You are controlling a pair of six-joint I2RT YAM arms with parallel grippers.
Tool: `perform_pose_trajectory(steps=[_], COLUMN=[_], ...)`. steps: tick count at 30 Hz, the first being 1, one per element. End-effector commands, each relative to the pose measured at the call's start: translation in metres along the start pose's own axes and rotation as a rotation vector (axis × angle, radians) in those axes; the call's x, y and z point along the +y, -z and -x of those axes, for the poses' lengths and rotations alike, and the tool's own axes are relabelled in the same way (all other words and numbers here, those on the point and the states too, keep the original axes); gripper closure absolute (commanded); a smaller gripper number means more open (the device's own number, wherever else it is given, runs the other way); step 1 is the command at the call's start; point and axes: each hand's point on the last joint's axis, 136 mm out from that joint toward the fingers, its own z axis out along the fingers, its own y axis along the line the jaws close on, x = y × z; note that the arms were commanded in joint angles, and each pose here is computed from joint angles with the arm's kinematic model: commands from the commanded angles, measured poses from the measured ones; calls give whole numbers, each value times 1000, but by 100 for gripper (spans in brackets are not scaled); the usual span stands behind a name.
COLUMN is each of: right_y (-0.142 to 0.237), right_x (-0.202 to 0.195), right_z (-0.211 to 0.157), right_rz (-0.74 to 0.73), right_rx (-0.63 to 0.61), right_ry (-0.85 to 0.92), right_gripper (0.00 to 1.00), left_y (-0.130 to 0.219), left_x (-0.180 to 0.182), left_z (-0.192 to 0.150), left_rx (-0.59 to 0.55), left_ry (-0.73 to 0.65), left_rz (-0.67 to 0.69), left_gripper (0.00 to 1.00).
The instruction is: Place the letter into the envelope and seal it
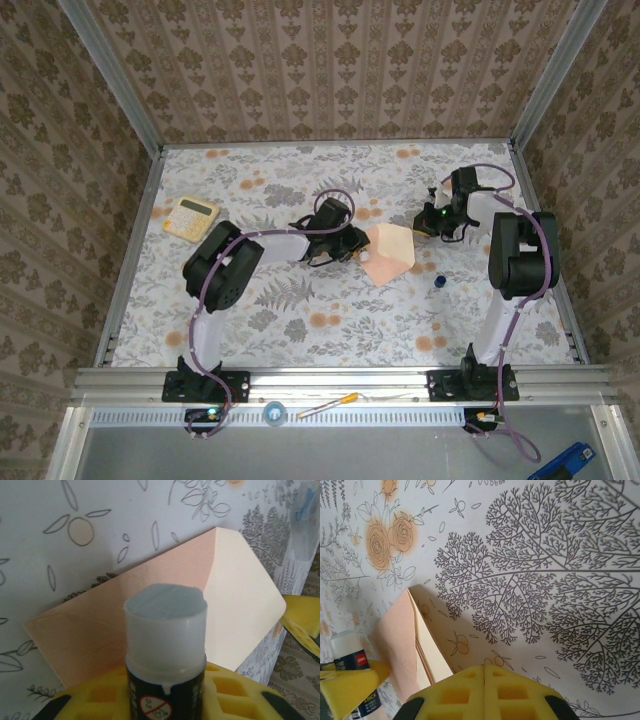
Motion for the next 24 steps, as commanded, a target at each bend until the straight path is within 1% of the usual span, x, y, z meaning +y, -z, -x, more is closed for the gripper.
perform_pose_trajectory(steps=[1,13,17,24], right_y=[-5,2,5,4], right_x=[5,25,34,49], right_z=[-8,-16,-21,-32], right_rz=[44,140,192,237], right_rx=[21,15,12,23], right_ry=[-16,-12,-16,0], right_gripper=[100,100,100,100], left_y=[-4,-10,-9,-10], left_x=[5,23,26,28], left_z=[3,-4,-3,-2], left_rx=[19,84,111,151], left_ry=[-16,-54,-100,-168], left_rz=[13,62,84,114], left_gripper=[97,97,97,97])
